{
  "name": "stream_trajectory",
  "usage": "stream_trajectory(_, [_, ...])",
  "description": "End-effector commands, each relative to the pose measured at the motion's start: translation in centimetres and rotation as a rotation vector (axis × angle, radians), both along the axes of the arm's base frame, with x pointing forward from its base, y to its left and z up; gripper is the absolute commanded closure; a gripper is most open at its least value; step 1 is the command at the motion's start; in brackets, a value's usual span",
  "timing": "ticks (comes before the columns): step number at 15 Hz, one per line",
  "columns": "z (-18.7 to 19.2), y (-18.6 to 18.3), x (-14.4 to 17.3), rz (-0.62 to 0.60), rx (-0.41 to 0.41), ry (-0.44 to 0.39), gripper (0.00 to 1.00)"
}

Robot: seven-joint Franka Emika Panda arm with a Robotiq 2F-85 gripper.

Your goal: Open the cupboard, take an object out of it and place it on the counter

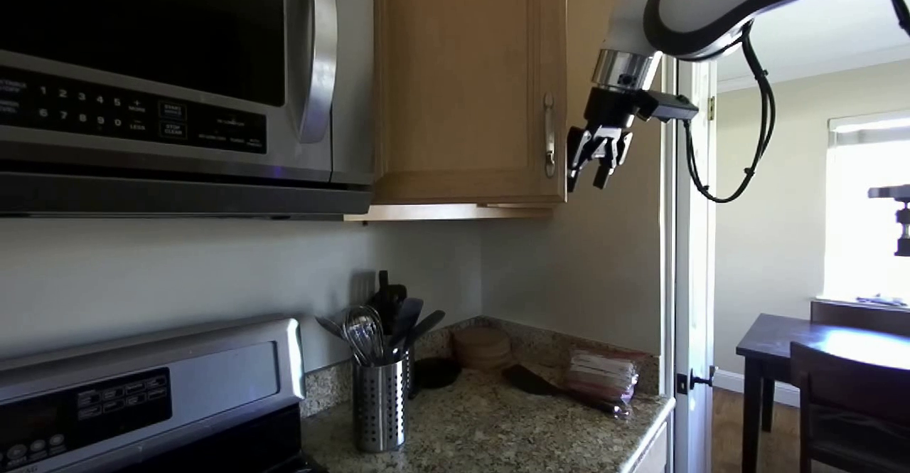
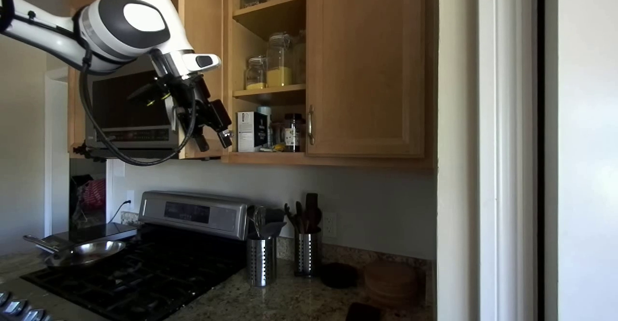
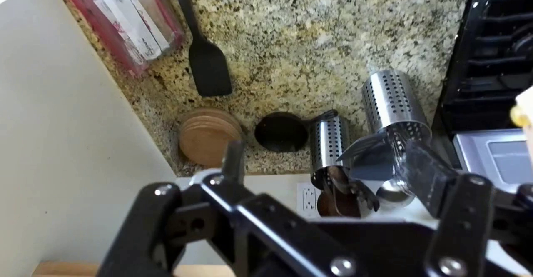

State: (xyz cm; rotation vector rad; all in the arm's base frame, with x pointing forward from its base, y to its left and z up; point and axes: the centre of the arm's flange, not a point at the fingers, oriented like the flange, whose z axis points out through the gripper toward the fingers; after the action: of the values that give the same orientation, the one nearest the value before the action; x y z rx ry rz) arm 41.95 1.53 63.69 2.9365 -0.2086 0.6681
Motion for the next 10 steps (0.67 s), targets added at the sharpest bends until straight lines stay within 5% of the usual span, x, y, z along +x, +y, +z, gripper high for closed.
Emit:
stream_trajectory(1, [-0.4,-0.2,4.3,-0.037,-0.013,-0.094,0.33])
stream_trajectory(5, [-0.1,0.8,5.9,0.03,-0.001,-0.134,0.61])
stream_trajectory(10, [3.2,3.9,4.2,0.169,0.041,-0.198,0.9])
